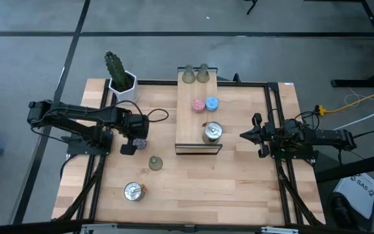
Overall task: Pick & Place candle stick holders
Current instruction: Put the black scented candle on the shelf
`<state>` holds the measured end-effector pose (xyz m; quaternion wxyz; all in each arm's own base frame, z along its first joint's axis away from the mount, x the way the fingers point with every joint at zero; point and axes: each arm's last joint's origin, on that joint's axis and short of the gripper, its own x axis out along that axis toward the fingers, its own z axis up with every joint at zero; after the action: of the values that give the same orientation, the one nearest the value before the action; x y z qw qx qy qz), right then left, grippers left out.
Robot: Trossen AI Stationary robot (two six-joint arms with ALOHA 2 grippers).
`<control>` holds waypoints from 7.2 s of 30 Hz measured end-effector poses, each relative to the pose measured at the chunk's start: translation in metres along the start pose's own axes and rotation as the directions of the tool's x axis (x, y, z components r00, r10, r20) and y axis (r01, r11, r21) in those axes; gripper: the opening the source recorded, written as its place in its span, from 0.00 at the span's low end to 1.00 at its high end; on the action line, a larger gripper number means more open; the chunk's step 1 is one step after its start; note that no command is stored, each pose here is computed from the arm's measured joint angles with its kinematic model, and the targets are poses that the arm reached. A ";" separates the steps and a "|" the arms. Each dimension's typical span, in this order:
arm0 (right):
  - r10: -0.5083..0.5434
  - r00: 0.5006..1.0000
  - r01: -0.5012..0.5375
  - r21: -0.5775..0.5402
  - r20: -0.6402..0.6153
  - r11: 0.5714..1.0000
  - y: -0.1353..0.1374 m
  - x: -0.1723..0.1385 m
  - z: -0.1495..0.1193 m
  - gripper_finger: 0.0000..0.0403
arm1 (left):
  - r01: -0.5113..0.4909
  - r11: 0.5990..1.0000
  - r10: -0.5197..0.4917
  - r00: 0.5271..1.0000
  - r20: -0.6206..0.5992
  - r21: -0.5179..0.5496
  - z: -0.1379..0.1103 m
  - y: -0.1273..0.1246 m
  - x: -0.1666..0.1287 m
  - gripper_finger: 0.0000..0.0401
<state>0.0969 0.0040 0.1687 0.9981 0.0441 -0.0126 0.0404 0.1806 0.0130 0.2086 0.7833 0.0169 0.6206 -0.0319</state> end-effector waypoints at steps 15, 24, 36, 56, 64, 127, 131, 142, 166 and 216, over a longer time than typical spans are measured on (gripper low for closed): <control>0.000 1.000 0.000 0.000 0.000 1.000 0.000 0.000 0.000 0.01 | -0.024 0.995 0.026 0.999 0.018 -0.100 0.007 0.001 -0.017 1.00; 0.000 1.000 0.000 0.000 0.000 1.000 0.000 0.000 0.000 0.01 | -0.029 0.993 0.029 1.000 -0.001 -0.110 0.009 0.001 -0.017 1.00; 0.000 1.000 0.000 0.000 0.000 1.000 0.000 0.000 0.000 0.01 | 0.027 1.000 -0.023 0.983 -0.182 0.015 0.015 0.002 -0.002 1.00; 0.000 1.000 0.000 0.000 0.000 1.000 0.000 0.000 0.000 0.01 | 0.027 0.998 -0.039 0.962 -0.269 -0.048 0.041 0.012 0.021 1.00; 0.000 1.000 0.000 0.000 0.000 1.000 0.000 0.000 0.000 0.01 | 0.022 0.997 -0.042 0.956 -0.291 -0.074 0.041 0.012 0.032 1.00; 0.000 1.000 0.000 0.000 0.000 1.000 0.000 0.000 0.000 0.01 | 0.001 0.997 -0.024 0.950 -0.311 -0.076 0.037 0.008 0.064 1.00; 0.000 1.000 0.000 0.000 0.000 1.000 0.000 0.000 0.000 0.01 | 0.001 0.997 -0.024 0.950 -0.312 -0.076 0.037 0.008 0.064 0.99; 0.000 1.000 0.000 0.000 0.000 1.000 0.000 0.000 0.000 0.01 | -0.001 0.997 -0.025 0.949 -0.314 -0.083 0.037 0.008 0.064 0.88; -0.001 1.000 0.001 0.000 0.000 1.000 0.000 0.000 0.000 0.01 | 0.000 0.996 -0.026 0.949 -0.313 -0.084 0.037 0.008 0.063 0.77; 0.000 1.000 0.000 0.000 0.000 1.000 0.000 0.000 0.000 0.01 | 0.009 0.987 -0.063 0.939 -0.339 -0.160 0.073 0.039 -0.030 0.77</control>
<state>0.0969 0.0040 0.1687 0.9981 0.0442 -0.0127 0.0405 0.2478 0.0478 0.2546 0.6614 -0.0504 0.7483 0.0057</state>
